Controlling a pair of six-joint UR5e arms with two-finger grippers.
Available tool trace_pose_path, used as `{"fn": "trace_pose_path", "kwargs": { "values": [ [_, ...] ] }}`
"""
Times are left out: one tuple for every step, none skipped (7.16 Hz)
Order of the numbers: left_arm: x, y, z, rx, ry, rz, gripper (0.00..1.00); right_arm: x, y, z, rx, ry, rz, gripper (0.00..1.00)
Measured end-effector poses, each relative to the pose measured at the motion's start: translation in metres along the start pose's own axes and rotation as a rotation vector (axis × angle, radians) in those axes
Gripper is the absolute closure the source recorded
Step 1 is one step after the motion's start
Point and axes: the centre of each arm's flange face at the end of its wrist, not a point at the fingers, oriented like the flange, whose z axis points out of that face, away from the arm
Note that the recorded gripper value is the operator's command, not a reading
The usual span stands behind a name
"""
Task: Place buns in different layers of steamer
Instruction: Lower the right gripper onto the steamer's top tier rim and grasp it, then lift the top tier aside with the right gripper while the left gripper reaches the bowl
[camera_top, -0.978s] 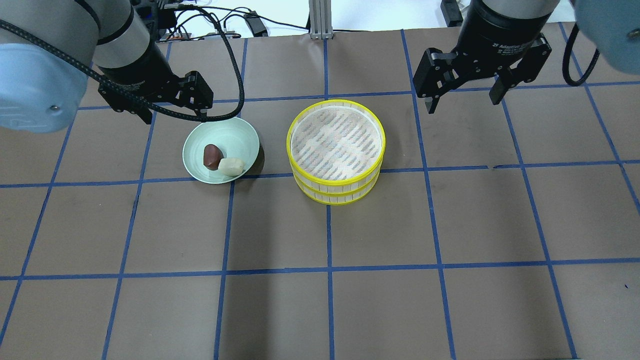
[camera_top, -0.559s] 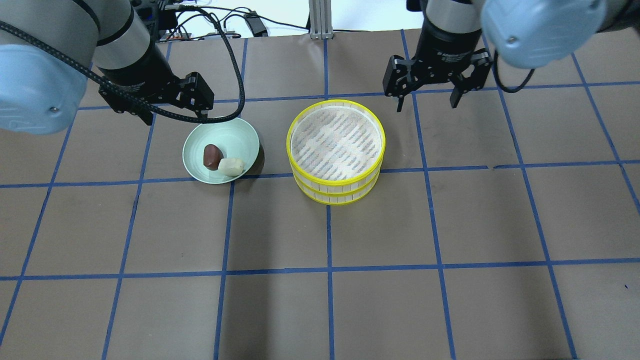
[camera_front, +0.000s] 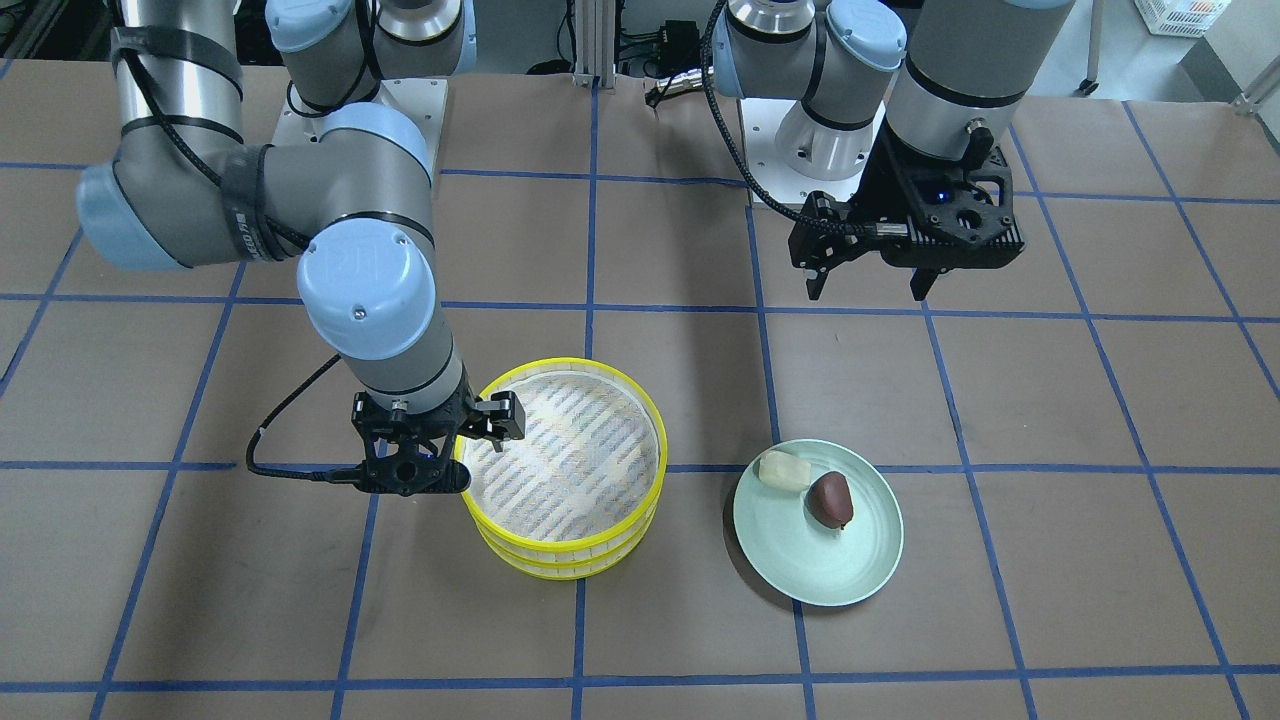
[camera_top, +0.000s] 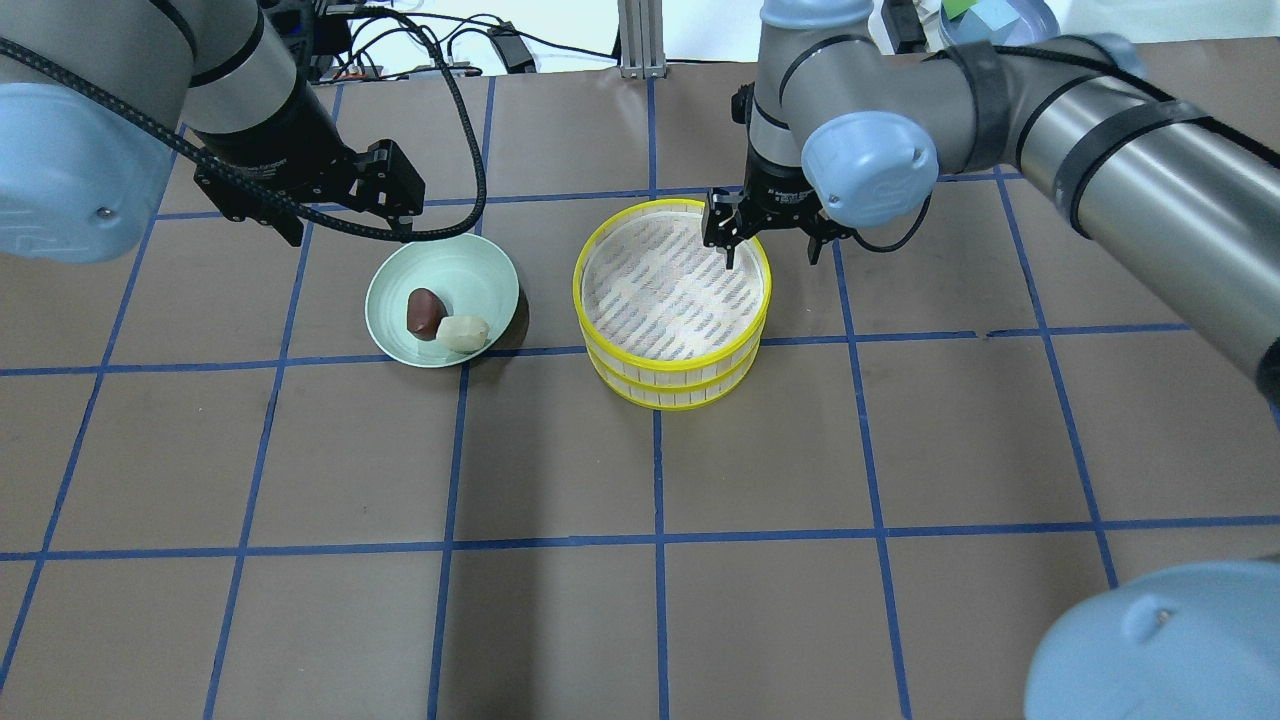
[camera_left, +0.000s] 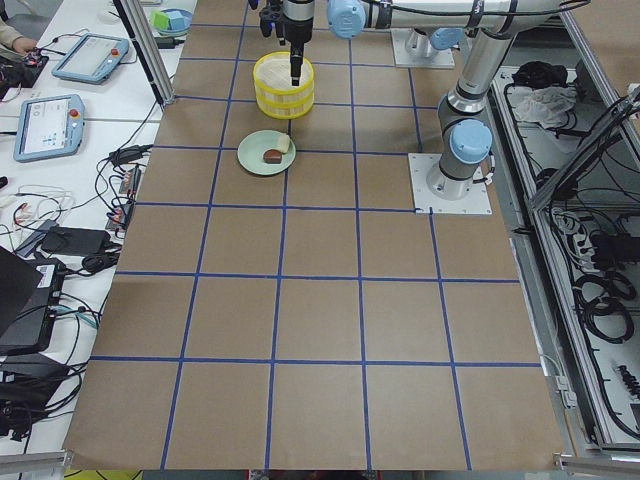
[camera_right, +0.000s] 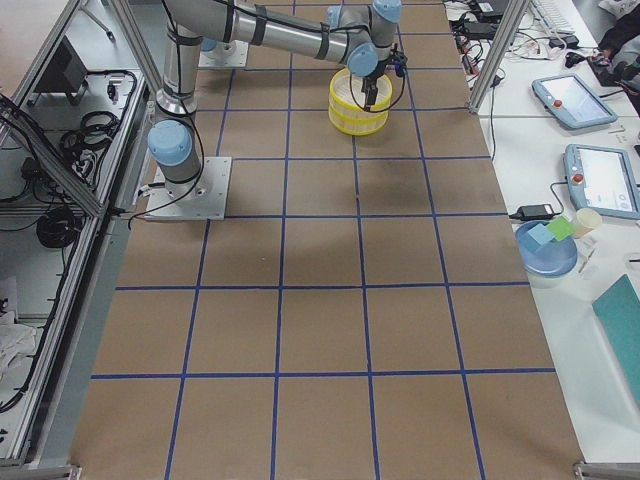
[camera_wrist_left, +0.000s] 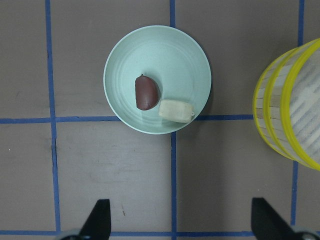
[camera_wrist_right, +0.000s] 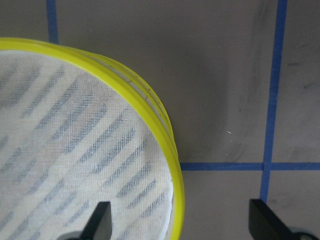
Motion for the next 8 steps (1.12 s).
{"fn": "trace_pose_path", "kwargs": {
  "values": [
    [-0.005, -0.003, 0.003, -0.003, 0.0, -0.014, 0.0, 0.0, 0.001, 0.019, -0.001, 0.001, 0.005, 0.77],
    [-0.009, -0.005, 0.005, -0.006, -0.004, -0.036, 0.0, 0.0, 0.001, 0.025, -0.002, -0.001, 0.006, 1.0],
    [-0.012, -0.006, 0.007, -0.006, -0.009, -0.059, 0.0, 0.0, 0.002, 0.026, -0.004, -0.002, 0.006, 1.0],
    [-0.013, -0.006, 0.008, -0.006, -0.013, -0.075, 0.0, -0.001, 0.003, 0.025, -0.008, -0.008, 0.007, 1.0],
    [-0.014, -0.006, 0.008, -0.007, -0.017, -0.081, 0.0, -0.002, 0.005, 0.022, -0.009, -0.017, 0.01, 1.0],
    [-0.015, -0.006, 0.008, -0.007, -0.026, -0.089, 0.0, -0.001, 0.009, 0.013, -0.008, -0.021, 0.011, 1.0],
    [-0.016, -0.006, 0.01, -0.008, -0.036, -0.135, 0.0, 0.002, 0.016, -0.002, -0.011, -0.02, 0.014, 1.0],
    [-0.016, -0.007, 0.014, -0.014, -0.042, -0.239, 0.0, 0.008, 0.025, -0.022, -0.016, -0.017, 0.016, 1.0]
  ]
}}
